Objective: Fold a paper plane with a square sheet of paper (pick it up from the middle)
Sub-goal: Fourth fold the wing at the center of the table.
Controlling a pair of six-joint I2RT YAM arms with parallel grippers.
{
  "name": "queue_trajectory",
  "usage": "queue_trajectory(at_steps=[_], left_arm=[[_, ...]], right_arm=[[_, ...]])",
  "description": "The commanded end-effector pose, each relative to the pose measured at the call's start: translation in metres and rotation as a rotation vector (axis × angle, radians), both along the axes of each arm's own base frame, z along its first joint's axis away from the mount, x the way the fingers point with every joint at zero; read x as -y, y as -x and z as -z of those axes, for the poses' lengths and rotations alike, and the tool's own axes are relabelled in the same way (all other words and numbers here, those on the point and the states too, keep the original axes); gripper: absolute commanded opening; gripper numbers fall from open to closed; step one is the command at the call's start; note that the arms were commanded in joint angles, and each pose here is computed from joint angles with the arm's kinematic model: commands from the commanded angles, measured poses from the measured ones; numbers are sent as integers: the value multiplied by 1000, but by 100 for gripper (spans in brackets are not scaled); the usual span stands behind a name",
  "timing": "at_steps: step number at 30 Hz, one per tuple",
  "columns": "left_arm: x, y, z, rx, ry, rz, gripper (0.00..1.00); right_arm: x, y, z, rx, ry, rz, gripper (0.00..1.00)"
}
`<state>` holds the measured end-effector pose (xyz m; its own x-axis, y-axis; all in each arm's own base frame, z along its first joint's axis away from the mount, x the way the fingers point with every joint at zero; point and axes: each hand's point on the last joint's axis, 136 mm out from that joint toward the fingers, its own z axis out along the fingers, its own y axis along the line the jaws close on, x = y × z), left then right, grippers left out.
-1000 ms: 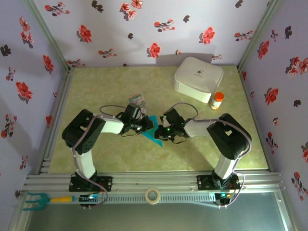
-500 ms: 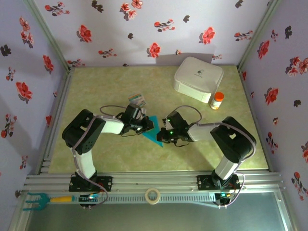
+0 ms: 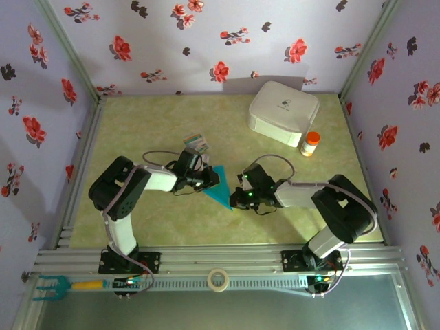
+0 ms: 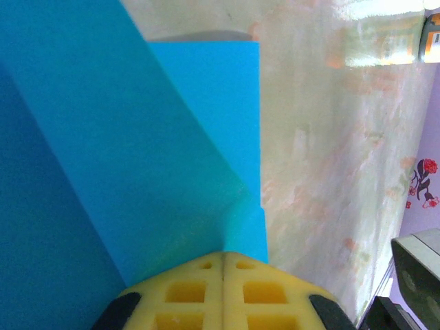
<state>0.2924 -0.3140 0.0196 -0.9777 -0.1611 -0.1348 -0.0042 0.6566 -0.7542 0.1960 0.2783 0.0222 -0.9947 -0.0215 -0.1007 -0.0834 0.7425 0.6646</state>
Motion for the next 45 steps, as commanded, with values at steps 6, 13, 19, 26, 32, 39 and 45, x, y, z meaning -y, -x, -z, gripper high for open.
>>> queue_trajectory(at_steps=[6, 13, 19, 26, 32, 39, 45], left_arm=[[-15, 8, 22, -31, -78, -4, 0], [-15, 9, 22, -33, -76, -3, 0], [-15, 10, 22, -34, -76, 0, 0], [-16, 11, 25, -40, -82, 0, 0], [-18, 11, 28, -49, -87, -8, 0], [-19, 11, 28, -47, -85, -11, 0], [-17, 13, 25, -44, -69, -19, 0]], right_arm=[[-25, -13, -41, 38, -65, -36, 5], [-30, -12, -11, -8, 5, -42, 6], [-12, 2, 17, -55, 42, -18, 6], [0, 19, 23, -83, 16, 12, 7], [7, 25, 21, -84, 7, 42, 7], [22, 35, 21, -76, 25, 80, 6], [9, 9, -26, 45, -32, 96, 7]])
